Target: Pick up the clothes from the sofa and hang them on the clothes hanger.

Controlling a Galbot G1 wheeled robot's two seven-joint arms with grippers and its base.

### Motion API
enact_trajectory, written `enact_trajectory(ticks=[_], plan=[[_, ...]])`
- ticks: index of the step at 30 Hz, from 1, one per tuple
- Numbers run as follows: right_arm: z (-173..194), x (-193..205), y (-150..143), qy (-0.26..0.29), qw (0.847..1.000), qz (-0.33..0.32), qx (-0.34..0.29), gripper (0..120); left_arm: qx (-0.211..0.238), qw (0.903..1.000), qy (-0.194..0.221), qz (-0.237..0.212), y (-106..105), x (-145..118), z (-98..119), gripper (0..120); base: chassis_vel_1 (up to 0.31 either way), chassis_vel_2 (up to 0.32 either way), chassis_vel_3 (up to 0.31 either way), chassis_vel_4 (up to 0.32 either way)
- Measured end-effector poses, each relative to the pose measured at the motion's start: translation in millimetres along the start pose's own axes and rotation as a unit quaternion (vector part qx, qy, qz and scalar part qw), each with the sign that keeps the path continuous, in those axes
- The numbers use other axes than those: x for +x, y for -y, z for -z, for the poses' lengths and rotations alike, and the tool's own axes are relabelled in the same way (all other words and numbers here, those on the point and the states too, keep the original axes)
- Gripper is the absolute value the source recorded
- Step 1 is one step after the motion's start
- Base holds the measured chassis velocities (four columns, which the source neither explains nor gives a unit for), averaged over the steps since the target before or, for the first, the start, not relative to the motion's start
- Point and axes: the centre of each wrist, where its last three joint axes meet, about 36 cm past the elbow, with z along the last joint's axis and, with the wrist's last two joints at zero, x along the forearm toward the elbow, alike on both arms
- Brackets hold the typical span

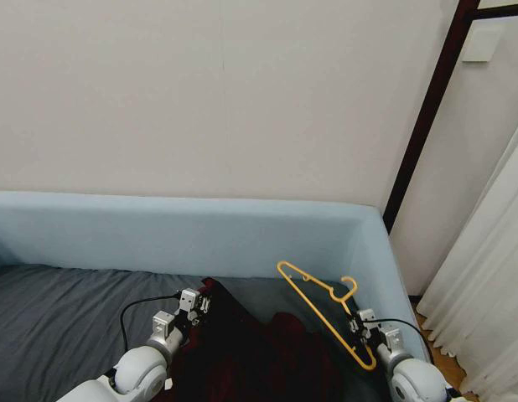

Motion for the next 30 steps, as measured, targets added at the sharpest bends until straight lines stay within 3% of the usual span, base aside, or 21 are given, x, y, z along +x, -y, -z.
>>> enact_trajectory(ticks=[8, 14, 17, 18, 21, 23, 26, 28, 30], plan=[[13.3, 13.5, 2.9, 0.027, 0.999, -0.009, 0.035, 5, -0.001, 1.0, 0.007, -0.004, -0.2, 8.5, 9.0, 0, 0.0, 0.0, 0.0, 0.0], [10.0, 41.9, -16.2, 0.055, 0.994, -0.005, 0.095, 5, 0.001, 0.9999, 0.014, -0.006, -0.6, 16.1, 20.8, 0, 0.0, 0.0, 0.0, 0.0], [0.5, 50.5, -30.1, 0.096, 0.98, -0.003, 0.172, 5, 0.003, 0.9999, 0.017, -0.003, -1.2, 26.1, 26.1, 0, 0.0, 0.0, 0.0, 0.0], [0.5, 50.5, -30.1, 0.096, 0.98, -0.003, 0.172, 5, 0.003, 0.9999, 0.017, -0.003, -1.2, 26.1, 26.1, 0, 0.0, 0.0, 0.0, 0.0], [-8.8, 51.4, -45.5, 0.155, 0.954, 0.002, 0.257, 5, 0.003, 0.9999, 0.016, 0.003, -3.7, 39.5, 30.3, 0, 0.0, 0.0, 0.0, 0.0], [-9.1, 51.5, -45.9, 0.157, 0.953, 0.002, 0.259, 5, 0.003, 0.9999, 0.016, 0.003, -3.9, 40.2, 30.7, 0, 0.0, 0.0, 0.0, 0.0], [-12.7, 52.5, -54.3, 0.18, 0.941, 0.004, 0.287, 5, -0.001, 0.9999, 0.016, 0.005, -6.0, 45.9, 33.3, 0, 0.0, 0.0, 0.0, 0.0], [-15.7, 53.8, -65.0, 0.212, 0.923, 0.005, 0.322, 5, -0.01, 0.9998, 0.014, 0.004, -10.4, 54.8, 38.3, 0, 0.0, 0.0, 0.0, 0.0], [-15.6, 56.2, -68.5, 0.223, 0.917, 0.006, 0.329, 5, -0.014, 0.9998, 0.014, 0.003, -12.0, 56.4, 40.6, 0, 0.0, 0.0, 0.0, 0.0]])
